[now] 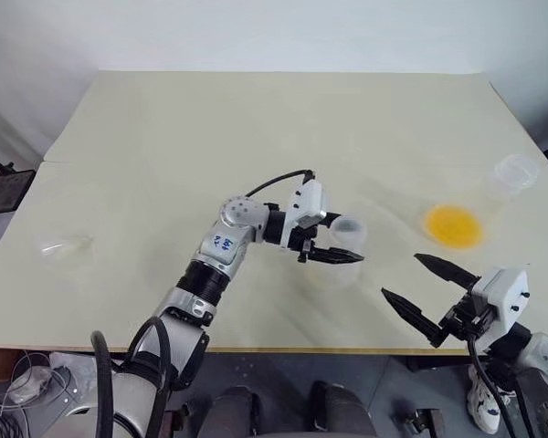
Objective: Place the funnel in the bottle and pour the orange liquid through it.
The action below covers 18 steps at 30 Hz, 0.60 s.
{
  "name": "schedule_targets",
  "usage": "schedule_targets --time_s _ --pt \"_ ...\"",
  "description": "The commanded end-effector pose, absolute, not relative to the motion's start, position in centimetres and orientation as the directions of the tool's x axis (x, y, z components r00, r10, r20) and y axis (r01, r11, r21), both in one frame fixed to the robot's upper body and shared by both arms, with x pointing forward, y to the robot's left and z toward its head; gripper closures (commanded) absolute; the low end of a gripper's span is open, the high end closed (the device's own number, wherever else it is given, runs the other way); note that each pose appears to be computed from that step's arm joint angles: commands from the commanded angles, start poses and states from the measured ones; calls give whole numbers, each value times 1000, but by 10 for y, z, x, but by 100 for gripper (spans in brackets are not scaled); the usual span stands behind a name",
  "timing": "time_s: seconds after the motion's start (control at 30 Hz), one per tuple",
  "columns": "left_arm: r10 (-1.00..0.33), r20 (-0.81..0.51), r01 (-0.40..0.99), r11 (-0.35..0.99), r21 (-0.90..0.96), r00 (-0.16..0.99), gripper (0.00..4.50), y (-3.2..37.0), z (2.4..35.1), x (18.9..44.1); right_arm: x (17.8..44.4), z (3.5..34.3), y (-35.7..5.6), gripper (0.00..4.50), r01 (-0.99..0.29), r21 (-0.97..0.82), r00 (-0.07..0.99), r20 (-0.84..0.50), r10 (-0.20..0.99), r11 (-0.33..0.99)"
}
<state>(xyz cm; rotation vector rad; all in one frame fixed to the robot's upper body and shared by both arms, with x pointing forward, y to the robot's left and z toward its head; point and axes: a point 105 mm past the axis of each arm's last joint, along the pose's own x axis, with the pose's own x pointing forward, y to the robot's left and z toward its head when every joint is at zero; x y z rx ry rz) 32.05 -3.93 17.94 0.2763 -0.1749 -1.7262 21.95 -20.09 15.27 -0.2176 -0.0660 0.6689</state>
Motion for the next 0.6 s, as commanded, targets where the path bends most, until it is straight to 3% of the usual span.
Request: schedule_targets --time_s 0.03,0.07,0.3,0.6 --pt "-980 -95 923 -196 331 -174 202 -49 191 319 216 163 -204 0 -572 -261 800 29 599 777" --pt "-980 -99 923 -194 331 -171 202 -50 190 319 216 164 -205 0 -566 -262 804 32 593 781" --pt "-979 -113 933 -198 300 -171 4 -53 184 319 214 165 -207 0 -546 -267 818 39 574 795" --pt "-983 -92 948 -176 264 -157 4 -44 189 322 216 168 -209 0 -540 -278 820 42 571 795"
